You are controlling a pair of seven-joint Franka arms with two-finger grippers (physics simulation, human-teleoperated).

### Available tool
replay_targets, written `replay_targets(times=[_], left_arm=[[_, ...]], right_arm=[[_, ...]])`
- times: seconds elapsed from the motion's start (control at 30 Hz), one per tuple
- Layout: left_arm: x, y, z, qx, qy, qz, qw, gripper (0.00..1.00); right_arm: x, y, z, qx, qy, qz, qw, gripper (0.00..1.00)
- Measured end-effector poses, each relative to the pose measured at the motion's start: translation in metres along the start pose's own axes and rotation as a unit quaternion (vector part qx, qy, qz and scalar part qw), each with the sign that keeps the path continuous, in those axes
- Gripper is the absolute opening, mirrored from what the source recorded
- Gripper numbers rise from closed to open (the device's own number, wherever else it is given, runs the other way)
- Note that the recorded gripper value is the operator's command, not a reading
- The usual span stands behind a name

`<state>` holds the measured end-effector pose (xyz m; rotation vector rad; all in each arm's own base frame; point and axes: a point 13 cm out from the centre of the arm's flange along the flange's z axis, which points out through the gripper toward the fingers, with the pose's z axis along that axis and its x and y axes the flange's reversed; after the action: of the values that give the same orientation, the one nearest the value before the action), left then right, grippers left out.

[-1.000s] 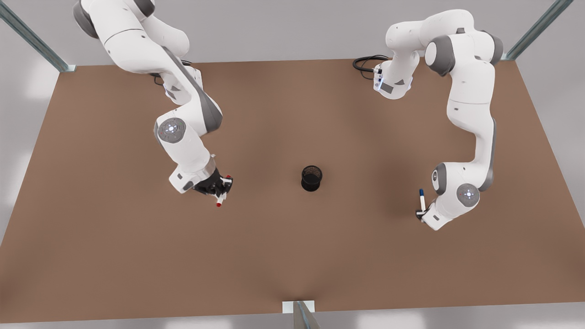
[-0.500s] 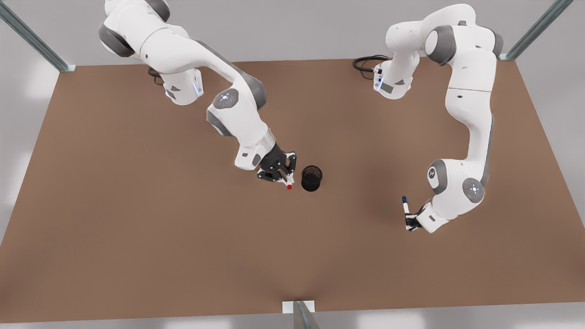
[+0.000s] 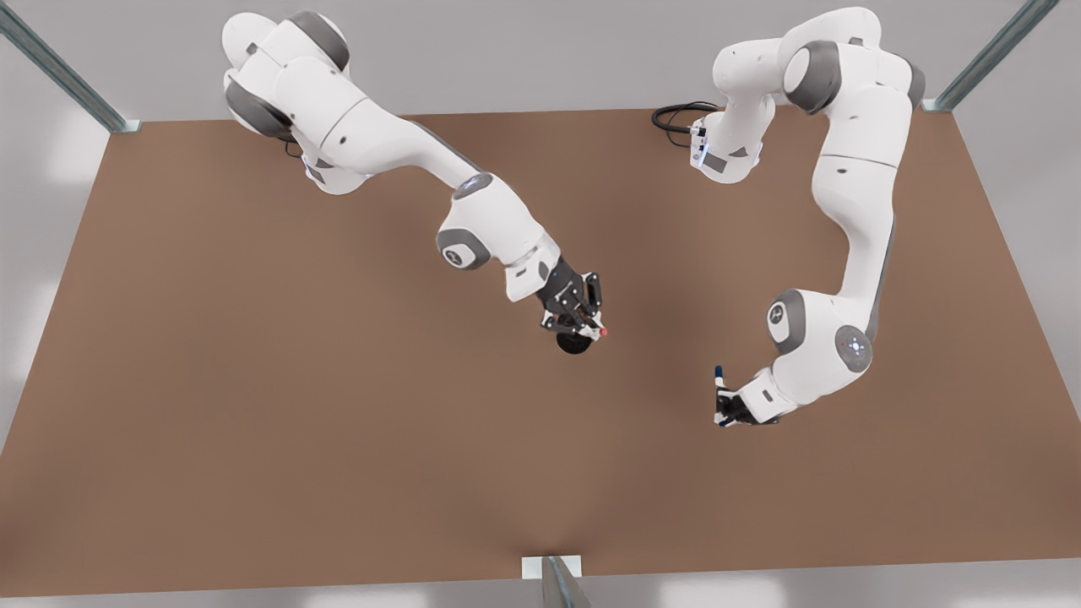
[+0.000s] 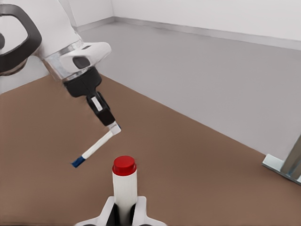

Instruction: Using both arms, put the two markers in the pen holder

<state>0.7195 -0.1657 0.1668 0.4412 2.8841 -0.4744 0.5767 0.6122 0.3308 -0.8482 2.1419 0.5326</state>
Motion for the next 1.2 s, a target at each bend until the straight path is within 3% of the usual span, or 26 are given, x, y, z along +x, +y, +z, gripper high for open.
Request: replay_targets(times=[0.17, 0.33, 0.37, 0.47, 0.53, 0.63, 0.73, 0.83, 0.97, 1.07, 1.2], left_arm=[[-0.008, -0.007, -0.006, 0.1, -0.044, -0.028, 0.994, 0.21], [-0.017, -0.021, -0.017, 0.156, -0.09, 0.054, 0.982, 0.21], [-0.021, -0.023, -0.023, 0.166, -0.102, 0.077, 0.978, 0.21], [-0.031, -0.036, -0.038, 0.186, -0.133, 0.158, 0.961, 0.21], [-0.031, -0.042, -0.041, 0.191, -0.144, 0.209, 0.948, 0.21], [-0.034, -0.069, -0.05, 0.202, -0.164, 0.288, 0.922, 0.21], [-0.041, -0.153, -0.055, 0.249, -0.199, 0.348, 0.882, 0.21], [-0.046, -0.238, -0.064, 0.281, -0.234, 0.385, 0.847, 0.21], [-0.005, -0.302, -0.081, 0.298, -0.24, 0.42, 0.823, 0.21], [0.041, -0.324, -0.065, 0.322, -0.235, 0.413, 0.819, 0.21], [0.064, -0.33, -0.047, 0.333, -0.248, 0.416, 0.809, 0.21]], right_arm=[[0.028, 0.0, 0.023, -0.007, 0.001, -0.026, 1.0, 0.23], [0.094, 0.018, 0.049, -0.019, 0.034, -0.061, 0.997, 0.27], [0.111, 0.028, 0.038, -0.022, 0.048, -0.072, 0.996, 1.0], [0.145, 0.037, 0.008, -0.022, 0.074, -0.088, 0.993, 1.0], [0.128, 0.022, -0.009, -0.009, 0.062, -0.088, 0.994, 1.0], [0.021, -0.058, -0.091, 0.084, 0.015, -0.058, 0.995, 1.0], [-0.092, -0.182, -0.197, 0.198, 0.011, 0.113, 0.974, 1.0], [-0.041, -0.319, -0.297, 0.295, 0.098, 0.255, 0.916, 1.0], [0.06, -0.391, -0.361, 0.312, 0.214, 0.363, 0.852, 1.0], [0.093, -0.392, -0.376, 0.293, 0.269, 0.383, 0.834, 1.0], [0.104, -0.365, -0.36, 0.253, 0.323, 0.368, 0.834, 1.0]])
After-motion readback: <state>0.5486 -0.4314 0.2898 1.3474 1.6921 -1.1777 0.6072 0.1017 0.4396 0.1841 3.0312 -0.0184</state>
